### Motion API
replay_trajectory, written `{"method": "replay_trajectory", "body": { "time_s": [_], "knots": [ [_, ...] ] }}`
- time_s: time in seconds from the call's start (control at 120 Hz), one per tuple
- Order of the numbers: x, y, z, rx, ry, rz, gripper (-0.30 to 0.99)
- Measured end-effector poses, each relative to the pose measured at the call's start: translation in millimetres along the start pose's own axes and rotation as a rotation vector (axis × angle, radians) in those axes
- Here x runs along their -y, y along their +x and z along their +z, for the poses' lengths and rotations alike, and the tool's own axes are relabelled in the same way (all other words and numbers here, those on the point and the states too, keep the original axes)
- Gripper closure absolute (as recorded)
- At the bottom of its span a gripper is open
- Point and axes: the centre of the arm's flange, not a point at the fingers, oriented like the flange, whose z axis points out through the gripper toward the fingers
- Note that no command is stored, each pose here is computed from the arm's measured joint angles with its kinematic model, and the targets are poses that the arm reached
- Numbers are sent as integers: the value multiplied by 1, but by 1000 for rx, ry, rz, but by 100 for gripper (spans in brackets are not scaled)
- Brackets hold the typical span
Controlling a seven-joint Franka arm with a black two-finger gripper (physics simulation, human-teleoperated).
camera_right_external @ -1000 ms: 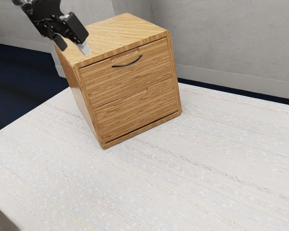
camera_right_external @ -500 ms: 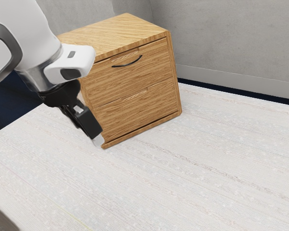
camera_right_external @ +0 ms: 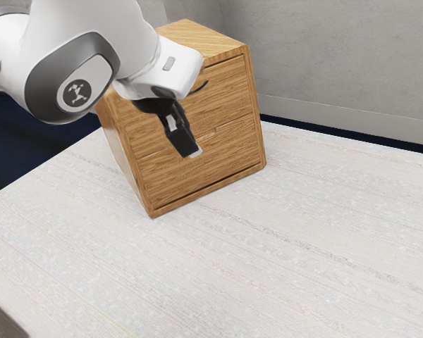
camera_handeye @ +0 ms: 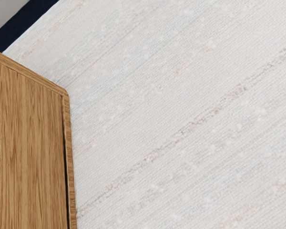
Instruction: Pull the drawer handle with one arm to open the drawer
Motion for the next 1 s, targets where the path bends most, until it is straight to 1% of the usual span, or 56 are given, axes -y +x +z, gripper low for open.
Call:
{"method": "replay_trajectory", "body": {
  "time_s": [0.117, 0.367, 0.533, 0.667, 0.908, 1.0],
  "knots": [
    [13, 14, 20, 11, 21, 60, 0],
    [36, 29, 56, 88, 98, 126, 0],
    [50, 27, 58, 102, 123, 98, 0],
    [65, 23, 65, 126, 134, 57, 0],
    [86, 33, 83, 153, 163, 4, 0],
    [95, 30, 90, 167, 174, -19, 0]
  ]
}}
